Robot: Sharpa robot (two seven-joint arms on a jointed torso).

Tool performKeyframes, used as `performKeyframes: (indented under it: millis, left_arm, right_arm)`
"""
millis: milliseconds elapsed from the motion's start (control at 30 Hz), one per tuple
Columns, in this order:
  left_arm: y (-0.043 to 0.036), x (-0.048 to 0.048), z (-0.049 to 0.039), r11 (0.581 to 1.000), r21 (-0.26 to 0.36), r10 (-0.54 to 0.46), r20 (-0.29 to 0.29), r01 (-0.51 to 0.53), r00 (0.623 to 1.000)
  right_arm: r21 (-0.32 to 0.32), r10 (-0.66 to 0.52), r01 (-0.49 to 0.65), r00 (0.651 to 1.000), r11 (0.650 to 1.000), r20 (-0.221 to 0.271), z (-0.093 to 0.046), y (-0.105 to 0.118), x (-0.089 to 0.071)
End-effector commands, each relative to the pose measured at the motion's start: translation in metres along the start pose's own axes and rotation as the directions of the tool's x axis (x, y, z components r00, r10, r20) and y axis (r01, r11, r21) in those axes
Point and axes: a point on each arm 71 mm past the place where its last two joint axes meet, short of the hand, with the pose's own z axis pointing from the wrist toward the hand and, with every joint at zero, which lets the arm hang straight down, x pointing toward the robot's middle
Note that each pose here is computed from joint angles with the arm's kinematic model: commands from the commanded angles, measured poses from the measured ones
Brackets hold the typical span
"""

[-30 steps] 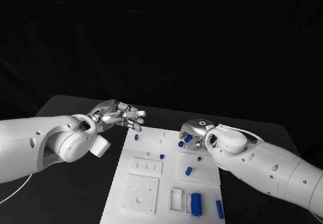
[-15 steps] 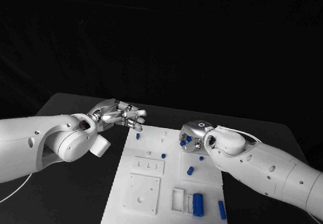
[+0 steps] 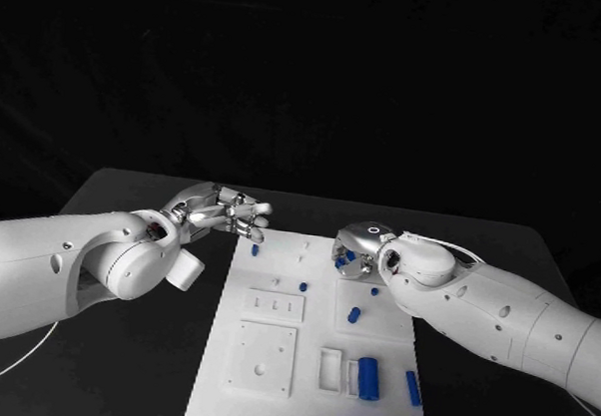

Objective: Assemble the parts on the task board

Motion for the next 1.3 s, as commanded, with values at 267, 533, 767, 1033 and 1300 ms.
performKeyframes:
  millis: [267,533,767,1033,1300]
  left_arm:
    - [-0.0016,0.0031,0.0006,1.0,0.005,-0.004,-0.022,0.004,1.0]
    - [-0.0013,0.0025,0.0001,1.0,0.003,-0.006,-0.019,0.006,1.0]
    - [-0.0009,-0.0003,0.0005,1.0,0.003,-0.003,-0.009,0.003,1.0]
    - [-0.001,-0.0005,0.0023,1.0,0.005,-0.001,-0.006,0.001,1.0]
    - [-0.0013,0.0011,0.0038,1.0,0.006,-0.001,-0.009,0.001,1.0]
  right_arm:
    - [0.018,-0.012,0.012,1.0,1.0,0.011,-0.001,0.0,0.003]
    - [0.028,-0.008,0.006,0.997,1.0,0.079,-0.002,0.002,-0.003]
    - [0.028,0.006,-0.01,0.992,1.0,0.126,0.0,0.006,-0.014]
    - [0.038,0.01,-0.017,0.982,0.999,0.19,0.006,0.013,-0.027]
    - [0.051,0.013,-0.026,0.969,0.998,0.246,0.014,0.023,-0.036]
